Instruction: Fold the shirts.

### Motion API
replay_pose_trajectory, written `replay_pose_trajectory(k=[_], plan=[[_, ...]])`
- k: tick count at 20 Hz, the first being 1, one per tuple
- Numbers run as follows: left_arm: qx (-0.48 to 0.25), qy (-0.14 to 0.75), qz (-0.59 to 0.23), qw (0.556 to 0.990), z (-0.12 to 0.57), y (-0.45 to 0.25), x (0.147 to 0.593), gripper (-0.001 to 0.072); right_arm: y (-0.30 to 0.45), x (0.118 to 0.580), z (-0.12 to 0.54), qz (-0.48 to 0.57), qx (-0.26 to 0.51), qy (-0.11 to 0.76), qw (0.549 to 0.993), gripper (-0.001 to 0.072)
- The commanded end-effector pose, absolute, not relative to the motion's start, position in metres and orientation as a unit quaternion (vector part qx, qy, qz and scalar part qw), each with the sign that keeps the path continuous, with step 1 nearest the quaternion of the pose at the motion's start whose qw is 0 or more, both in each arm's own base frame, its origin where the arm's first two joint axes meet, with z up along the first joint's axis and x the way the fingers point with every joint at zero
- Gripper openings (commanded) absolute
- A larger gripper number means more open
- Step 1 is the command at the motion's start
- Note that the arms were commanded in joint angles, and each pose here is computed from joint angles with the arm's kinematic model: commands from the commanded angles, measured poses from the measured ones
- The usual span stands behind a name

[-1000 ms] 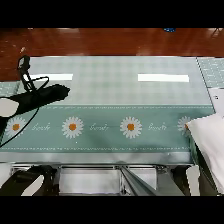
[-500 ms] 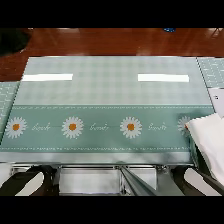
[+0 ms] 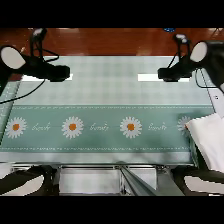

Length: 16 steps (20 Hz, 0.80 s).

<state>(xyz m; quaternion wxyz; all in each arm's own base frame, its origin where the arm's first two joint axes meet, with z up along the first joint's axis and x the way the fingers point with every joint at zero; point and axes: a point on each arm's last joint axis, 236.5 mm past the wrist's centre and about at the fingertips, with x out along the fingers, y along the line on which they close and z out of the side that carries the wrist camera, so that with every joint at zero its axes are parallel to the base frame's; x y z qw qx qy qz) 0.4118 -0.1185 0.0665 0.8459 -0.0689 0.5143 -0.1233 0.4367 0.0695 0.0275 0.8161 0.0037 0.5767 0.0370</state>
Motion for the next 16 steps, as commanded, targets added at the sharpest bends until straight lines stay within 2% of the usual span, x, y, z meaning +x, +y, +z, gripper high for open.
replay_pose_trajectory(k=[1, 5, 16], plan=[[-0.057, 0.565, -0.099, 0.817, 0.028, -0.112, 0.398, 0.0013, 0.071, 0.426, -0.006, 0.029, -0.034, 0.607, 0.793, 0.0025], [-0.052, 0.588, -0.100, 0.801, 0.023, -0.110, 0.386, 0.0013, 0.070, 0.423, -0.005, 0.028, -0.035, 0.611, 0.790, 0.0025], [-0.052, 0.587, -0.100, 0.802, 0.023, -0.110, 0.387, 0.0013, 0.071, 0.423, -0.004, 0.028, -0.034, 0.611, 0.791, 0.0025]])
